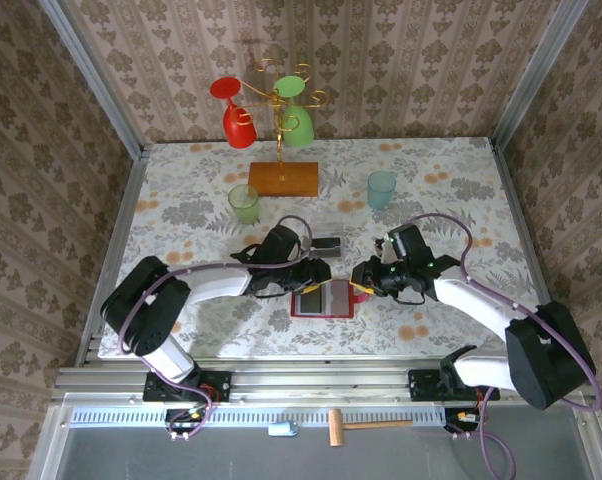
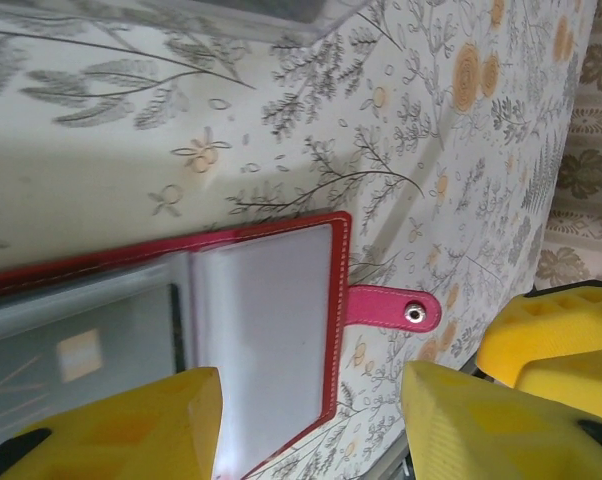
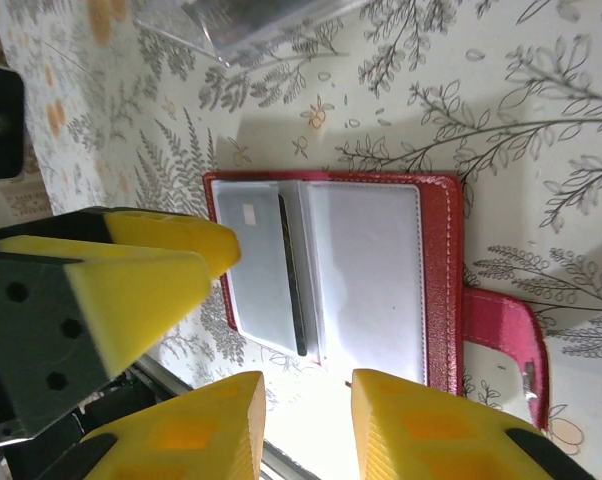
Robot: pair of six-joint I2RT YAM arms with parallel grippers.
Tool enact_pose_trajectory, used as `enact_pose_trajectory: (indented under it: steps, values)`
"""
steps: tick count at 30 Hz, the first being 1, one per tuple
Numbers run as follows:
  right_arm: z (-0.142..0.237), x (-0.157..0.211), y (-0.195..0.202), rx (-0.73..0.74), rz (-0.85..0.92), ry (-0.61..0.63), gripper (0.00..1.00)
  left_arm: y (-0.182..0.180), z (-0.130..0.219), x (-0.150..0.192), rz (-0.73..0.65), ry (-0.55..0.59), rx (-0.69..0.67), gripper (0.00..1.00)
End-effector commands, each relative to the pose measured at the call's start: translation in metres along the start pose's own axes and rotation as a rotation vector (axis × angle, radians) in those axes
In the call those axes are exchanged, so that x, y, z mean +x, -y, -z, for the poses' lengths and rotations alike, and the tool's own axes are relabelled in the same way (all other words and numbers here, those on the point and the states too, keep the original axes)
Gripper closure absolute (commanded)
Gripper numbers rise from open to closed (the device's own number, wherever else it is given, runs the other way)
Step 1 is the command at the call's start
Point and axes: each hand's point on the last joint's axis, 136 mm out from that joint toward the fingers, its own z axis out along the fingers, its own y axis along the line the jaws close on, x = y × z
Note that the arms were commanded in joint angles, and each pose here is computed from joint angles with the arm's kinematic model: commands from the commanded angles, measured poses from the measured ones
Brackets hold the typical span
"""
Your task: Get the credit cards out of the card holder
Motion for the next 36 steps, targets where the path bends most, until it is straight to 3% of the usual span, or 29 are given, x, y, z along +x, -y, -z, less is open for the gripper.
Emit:
enact_pose_trajectory:
  steps: [1,11,24,36]
  values:
    - [-0.007,-0.004,-0.017,-0.024,0.014,-0.008,0.71,-0.004,0.013,-0.005,0.008,0.045,0.006,0.49]
    - [-0.044,0.01,-0.023,-0.002,0.023,-0.09,0.72,-0.031,0.026,0.001,0.051,0.067,-0.019,0.54]
    - [-0.074,0.016,-0.031,-0.009,0.032,-0.14,0.76,-0.036,0.016,0.004,0.071,0.04,-0.005,0.72]
    - [-0.088,0.017,-0.03,-0.001,0.037,-0.165,0.76,-0.051,0.01,0.007,0.1,0.031,-0.041,0.75]
